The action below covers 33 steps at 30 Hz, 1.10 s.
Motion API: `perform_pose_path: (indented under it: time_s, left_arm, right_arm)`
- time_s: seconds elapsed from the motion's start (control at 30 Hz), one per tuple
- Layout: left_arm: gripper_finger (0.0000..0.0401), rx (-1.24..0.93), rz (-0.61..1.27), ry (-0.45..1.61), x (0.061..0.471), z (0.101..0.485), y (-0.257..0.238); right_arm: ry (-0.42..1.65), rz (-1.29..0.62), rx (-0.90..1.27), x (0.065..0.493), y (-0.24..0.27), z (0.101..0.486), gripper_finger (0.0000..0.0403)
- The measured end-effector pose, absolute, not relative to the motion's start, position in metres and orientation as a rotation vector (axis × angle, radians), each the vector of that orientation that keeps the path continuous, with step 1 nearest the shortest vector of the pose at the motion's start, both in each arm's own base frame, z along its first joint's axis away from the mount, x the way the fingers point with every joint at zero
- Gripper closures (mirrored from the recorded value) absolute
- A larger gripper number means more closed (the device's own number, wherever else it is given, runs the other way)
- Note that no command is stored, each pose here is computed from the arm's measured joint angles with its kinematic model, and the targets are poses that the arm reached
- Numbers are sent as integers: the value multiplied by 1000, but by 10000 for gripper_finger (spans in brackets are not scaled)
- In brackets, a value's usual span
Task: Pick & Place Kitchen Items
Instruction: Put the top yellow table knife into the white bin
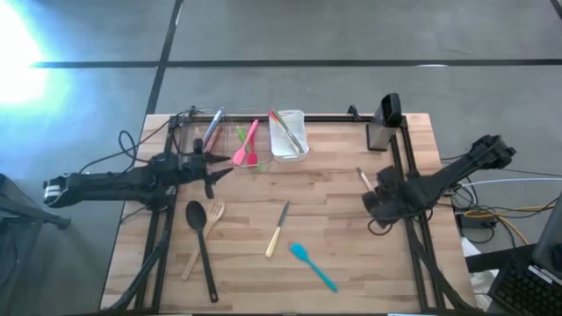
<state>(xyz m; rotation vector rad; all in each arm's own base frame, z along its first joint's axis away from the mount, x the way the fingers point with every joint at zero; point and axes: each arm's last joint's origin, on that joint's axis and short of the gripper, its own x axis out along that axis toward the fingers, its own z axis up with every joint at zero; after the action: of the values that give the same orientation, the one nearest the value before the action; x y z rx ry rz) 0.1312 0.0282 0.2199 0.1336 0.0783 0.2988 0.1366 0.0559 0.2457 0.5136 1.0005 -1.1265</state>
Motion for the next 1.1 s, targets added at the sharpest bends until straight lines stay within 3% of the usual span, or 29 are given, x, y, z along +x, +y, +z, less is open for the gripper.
perform_pose_path:
  time_s: [0.53,1.1]
  left_arm:
    - [238,155,298,96,131,218,28]
    - [238,154,297,103,131,218,28]
  right_arm:
    - [1226,-1149,655,119,54,228,306]
    - [1348,-1058,734,128,63,208,263]
